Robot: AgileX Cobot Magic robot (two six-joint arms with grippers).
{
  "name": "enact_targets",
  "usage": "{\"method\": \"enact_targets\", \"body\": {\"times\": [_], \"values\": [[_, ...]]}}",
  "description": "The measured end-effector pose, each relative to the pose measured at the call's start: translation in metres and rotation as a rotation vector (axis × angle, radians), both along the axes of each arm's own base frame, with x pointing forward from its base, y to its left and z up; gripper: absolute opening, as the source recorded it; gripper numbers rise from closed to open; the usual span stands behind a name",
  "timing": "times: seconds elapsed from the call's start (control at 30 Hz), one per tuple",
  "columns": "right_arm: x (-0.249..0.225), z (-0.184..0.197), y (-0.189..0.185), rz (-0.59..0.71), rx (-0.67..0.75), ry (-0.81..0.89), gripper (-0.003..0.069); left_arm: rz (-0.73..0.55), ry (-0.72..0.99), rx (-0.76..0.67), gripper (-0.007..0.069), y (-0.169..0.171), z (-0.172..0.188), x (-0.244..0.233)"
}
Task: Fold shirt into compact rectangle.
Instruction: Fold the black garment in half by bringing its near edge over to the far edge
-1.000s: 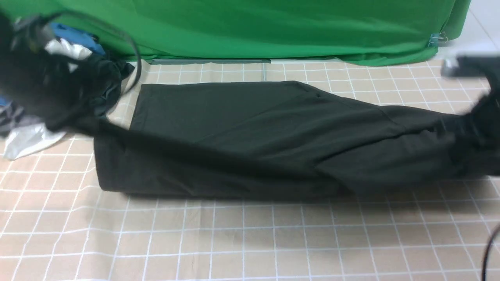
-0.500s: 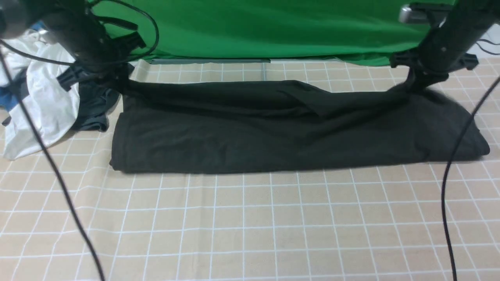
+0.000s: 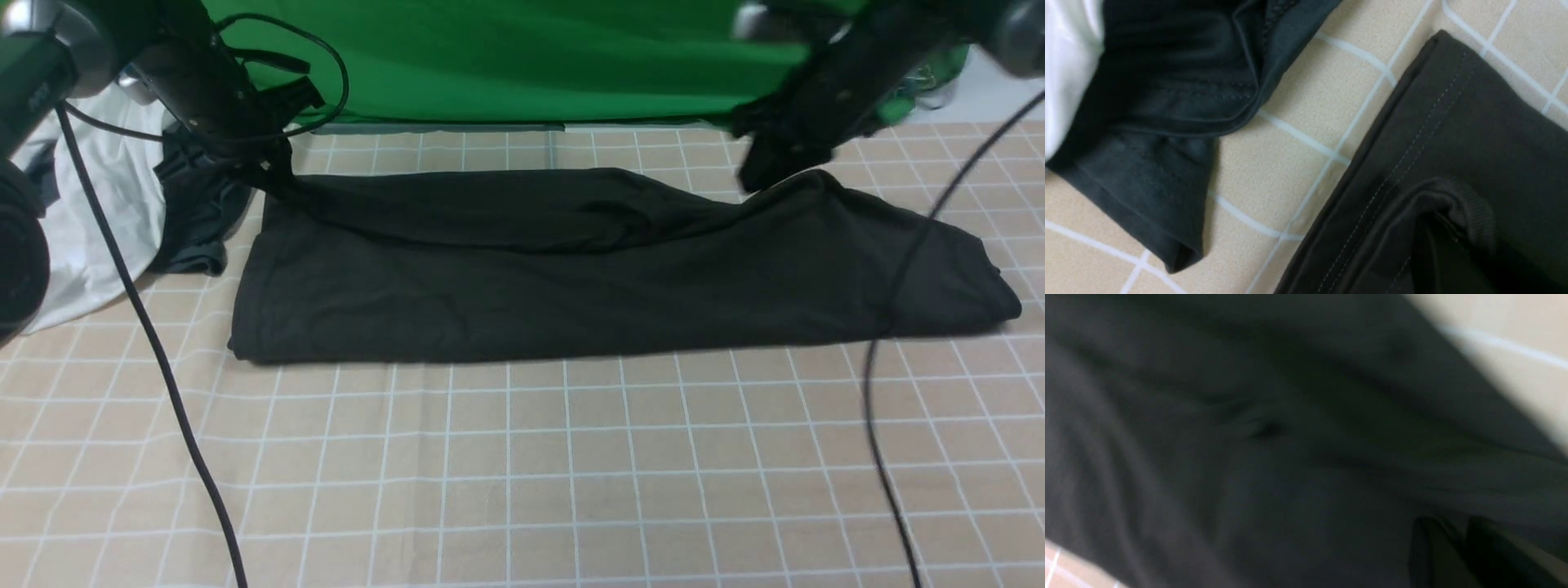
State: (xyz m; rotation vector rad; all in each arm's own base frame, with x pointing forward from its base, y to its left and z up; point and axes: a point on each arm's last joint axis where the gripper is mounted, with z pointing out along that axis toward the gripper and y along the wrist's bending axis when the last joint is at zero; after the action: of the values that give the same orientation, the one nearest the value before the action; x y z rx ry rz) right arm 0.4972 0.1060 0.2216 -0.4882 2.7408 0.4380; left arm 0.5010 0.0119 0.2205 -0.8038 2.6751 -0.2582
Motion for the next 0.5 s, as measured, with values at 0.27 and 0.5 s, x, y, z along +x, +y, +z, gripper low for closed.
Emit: {"method": "enact_targets", "body": {"times": [0.27,0.5], "values": [[-0.007,-0.029,0.055,0.165,-0.129,-0.031,0.0458,-0.005,-0.001,-0.006,0.003,0.0,0.0,0.0],[0.006,-0.041,0.065,0.003,-0.081,-0.105,0.0461,-0.019,-0.001,-0.002,0.003,0.0,0.0,0.0]]}}
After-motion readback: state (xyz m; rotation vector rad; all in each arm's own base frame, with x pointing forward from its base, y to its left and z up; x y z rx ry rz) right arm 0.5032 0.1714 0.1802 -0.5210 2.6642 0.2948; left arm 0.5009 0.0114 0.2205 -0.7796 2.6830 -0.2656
